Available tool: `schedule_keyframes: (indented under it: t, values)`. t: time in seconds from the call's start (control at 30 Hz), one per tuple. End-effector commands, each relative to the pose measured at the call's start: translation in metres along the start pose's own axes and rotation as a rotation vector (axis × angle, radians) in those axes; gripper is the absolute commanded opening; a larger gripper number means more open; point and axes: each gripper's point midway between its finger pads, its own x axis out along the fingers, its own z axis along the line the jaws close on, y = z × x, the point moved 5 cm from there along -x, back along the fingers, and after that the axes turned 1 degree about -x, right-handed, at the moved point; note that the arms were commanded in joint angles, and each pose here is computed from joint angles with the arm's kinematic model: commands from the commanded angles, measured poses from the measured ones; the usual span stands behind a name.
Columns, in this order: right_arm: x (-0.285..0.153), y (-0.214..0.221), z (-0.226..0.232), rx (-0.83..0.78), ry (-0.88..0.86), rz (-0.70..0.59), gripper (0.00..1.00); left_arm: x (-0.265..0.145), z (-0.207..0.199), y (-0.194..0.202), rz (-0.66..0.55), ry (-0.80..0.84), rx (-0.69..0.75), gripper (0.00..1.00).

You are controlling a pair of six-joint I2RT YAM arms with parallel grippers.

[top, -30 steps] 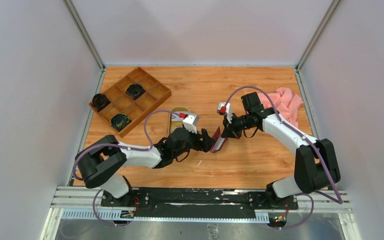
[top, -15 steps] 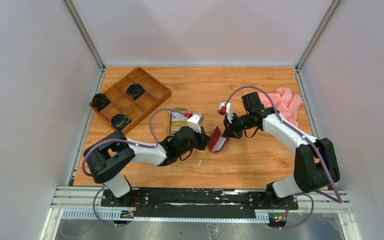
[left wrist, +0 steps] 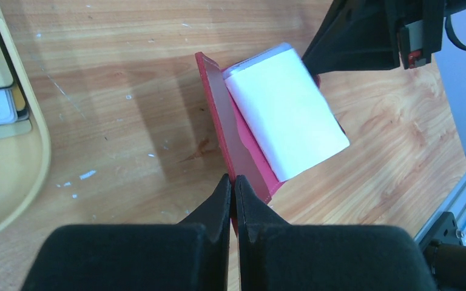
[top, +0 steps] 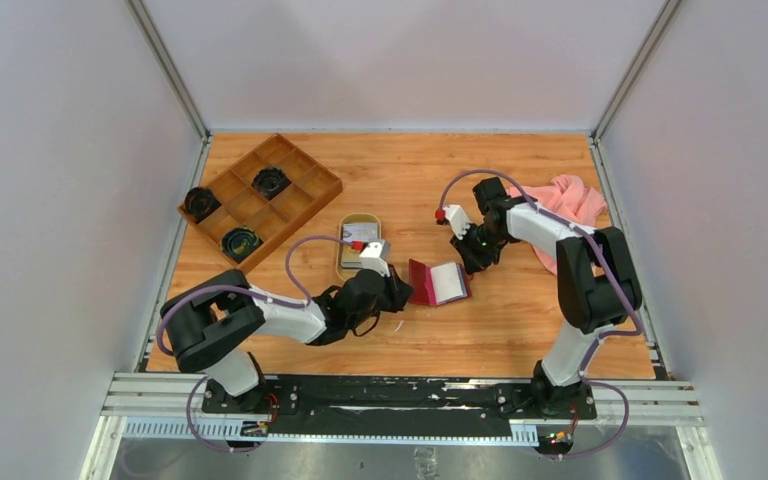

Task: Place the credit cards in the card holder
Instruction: Open the card holder at the center of the board.

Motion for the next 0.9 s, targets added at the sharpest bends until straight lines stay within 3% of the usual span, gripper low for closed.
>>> schedule_keyframes:
  t: [0.0, 0.2, 0.43, 0.53, 0.63, 0.77, 0.87]
  values:
    - [-0.009, 0.017, -0.004, 0.075, 0.023, 0.128, 0.12, -0.002, -0.005, 0.0, -0.047, -0.034, -0.019, 0.0]
    - [-0.025, 0.009, -0.002, 0.079, 0.037, 0.06, 0.36, -0.001, -0.009, 0.007, -0.052, -0.045, -0.013, 0.0]
    - [-0.061, -0.014, 0.013, 0.02, 0.016, -0.139, 0.49, -0.003, -0.013, 0.005, -0.067, -0.039, 0.0, 0.0]
    - [-0.068, -0.023, 0.032, -0.044, -0.076, -0.248, 0.49, -0.004, -0.015, 0.004, -0.071, -0.035, 0.001, 0.0]
    - [-0.06, -0.027, 0.052, -0.059, -0.236, -0.324, 0.43, -0.004, -0.017, 0.005, -0.07, -0.031, -0.005, 0.0]
    - [-0.04, -0.027, 0.06, -0.028, -0.333, -0.241, 0.31, -0.003, -0.018, 0.006, -0.066, -0.029, -0.01, 0.0]
    - [-0.02, -0.017, 0.056, 0.007, -0.332, -0.116, 0.29, -0.002, -0.019, 0.006, -0.065, -0.027, -0.01, 0.0]
